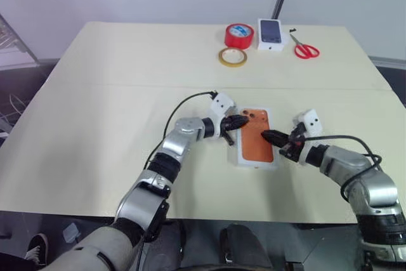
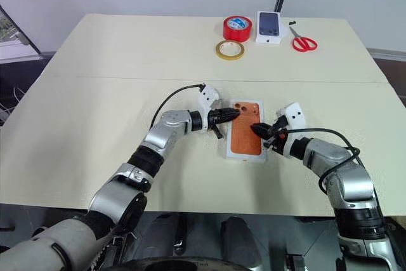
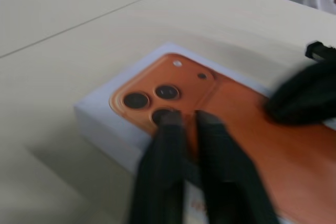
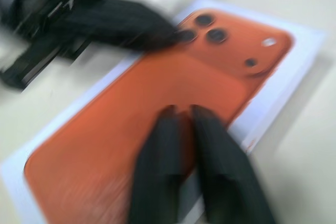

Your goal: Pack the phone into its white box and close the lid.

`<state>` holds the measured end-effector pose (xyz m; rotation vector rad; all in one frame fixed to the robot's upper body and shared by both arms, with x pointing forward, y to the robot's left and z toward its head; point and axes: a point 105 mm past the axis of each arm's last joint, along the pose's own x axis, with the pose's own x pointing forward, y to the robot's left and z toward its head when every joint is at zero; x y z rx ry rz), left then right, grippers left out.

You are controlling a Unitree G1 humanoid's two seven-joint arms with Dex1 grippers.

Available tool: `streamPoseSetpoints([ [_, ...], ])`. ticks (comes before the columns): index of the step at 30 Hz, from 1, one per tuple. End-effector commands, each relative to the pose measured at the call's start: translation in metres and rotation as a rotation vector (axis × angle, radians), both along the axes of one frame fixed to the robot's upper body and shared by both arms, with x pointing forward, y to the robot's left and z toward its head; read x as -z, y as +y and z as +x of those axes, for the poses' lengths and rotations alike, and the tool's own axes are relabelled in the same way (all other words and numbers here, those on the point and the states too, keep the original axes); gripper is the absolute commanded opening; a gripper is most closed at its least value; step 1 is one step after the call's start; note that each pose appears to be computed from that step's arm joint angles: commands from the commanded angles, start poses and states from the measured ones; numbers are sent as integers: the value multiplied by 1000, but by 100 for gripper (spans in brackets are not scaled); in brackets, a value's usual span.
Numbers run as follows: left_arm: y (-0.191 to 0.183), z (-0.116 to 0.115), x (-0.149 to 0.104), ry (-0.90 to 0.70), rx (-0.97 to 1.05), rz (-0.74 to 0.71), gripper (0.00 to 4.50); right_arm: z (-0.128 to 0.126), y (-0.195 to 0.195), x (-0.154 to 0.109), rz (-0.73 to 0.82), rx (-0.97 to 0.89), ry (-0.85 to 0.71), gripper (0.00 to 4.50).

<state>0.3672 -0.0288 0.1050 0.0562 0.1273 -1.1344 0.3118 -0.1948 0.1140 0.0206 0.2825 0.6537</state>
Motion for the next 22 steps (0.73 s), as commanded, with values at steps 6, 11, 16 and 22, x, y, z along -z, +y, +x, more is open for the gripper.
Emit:
streamPoseSetpoints([
  [6,103,-19,-50,-241,-76,-36,446,3,-20,-47,-86,5,-222,447],
  [11,159,-39,-40,-190,-152,34,446,-14,-29,-38,-98,-69,-192,447],
  [16,213,-63,-26,-137,-270,77,446,-22,-57,-35,-237,-77,-241,447],
  [22,236,-73,-23,-108,-378,107,446,-18,-75,-30,-277,-70,-238,447],
])
